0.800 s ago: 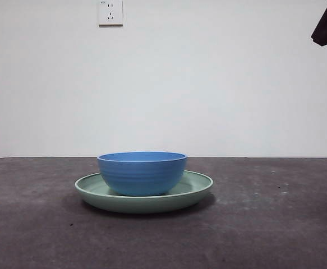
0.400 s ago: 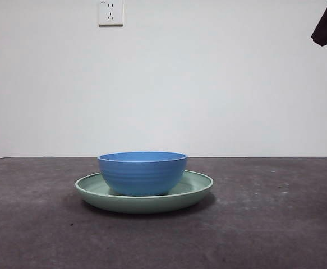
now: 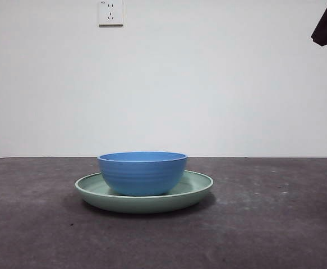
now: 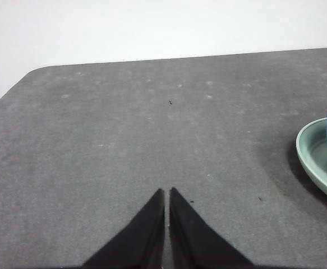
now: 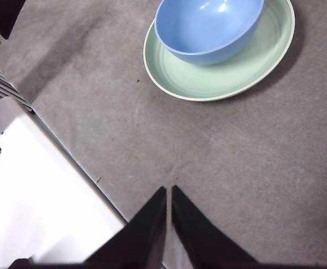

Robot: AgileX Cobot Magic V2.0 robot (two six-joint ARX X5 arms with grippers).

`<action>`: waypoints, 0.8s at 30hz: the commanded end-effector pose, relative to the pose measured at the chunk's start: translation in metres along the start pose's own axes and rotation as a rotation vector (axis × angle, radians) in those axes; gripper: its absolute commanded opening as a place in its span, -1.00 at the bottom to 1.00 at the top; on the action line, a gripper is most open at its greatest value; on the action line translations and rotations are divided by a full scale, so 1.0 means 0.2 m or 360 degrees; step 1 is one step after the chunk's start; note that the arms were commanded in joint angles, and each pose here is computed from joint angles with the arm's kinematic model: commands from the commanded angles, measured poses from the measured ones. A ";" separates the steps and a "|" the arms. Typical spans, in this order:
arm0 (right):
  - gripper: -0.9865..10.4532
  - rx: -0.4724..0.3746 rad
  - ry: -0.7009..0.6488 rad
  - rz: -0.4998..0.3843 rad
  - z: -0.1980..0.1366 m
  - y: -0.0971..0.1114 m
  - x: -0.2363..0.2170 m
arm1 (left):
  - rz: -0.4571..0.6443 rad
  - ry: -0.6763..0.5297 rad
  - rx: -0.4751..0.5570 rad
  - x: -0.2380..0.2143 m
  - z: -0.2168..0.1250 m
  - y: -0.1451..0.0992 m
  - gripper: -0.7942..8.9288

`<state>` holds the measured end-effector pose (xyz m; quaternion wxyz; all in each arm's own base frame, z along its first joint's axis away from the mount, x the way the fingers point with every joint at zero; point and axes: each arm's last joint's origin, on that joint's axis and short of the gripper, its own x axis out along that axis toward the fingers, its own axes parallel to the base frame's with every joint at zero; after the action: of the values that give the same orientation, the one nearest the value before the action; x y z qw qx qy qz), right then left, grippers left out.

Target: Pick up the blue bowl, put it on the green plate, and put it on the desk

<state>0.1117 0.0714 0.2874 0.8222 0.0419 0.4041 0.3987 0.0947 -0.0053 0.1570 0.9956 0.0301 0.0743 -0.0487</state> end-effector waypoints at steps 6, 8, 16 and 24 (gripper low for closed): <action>-0.81 -0.0032 -0.0013 0.0008 0.01 0.01 0.00 | 0.0004 0.0041 -0.0007 0.01 -0.04 0.00 -0.81; -0.81 -0.0033 -0.0054 -0.0011 0.01 0.01 -0.03 | 0.0004 0.0042 -0.0007 0.01 -0.04 0.00 -0.81; -0.81 -0.0210 -0.0511 -0.0313 -0.04 -0.01 -0.24 | 0.0004 0.0041 -0.0007 0.01 -0.04 0.00 -0.81; -0.81 -0.0335 -0.0987 -0.0745 -0.17 -0.06 -0.29 | 0.0004 0.0041 -0.0007 0.01 -0.04 0.00 -0.81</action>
<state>0.0747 0.0147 0.2985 0.9725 -0.0088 0.0985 0.2108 0.0947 -0.0053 0.1570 0.9956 0.0301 0.0743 -0.0487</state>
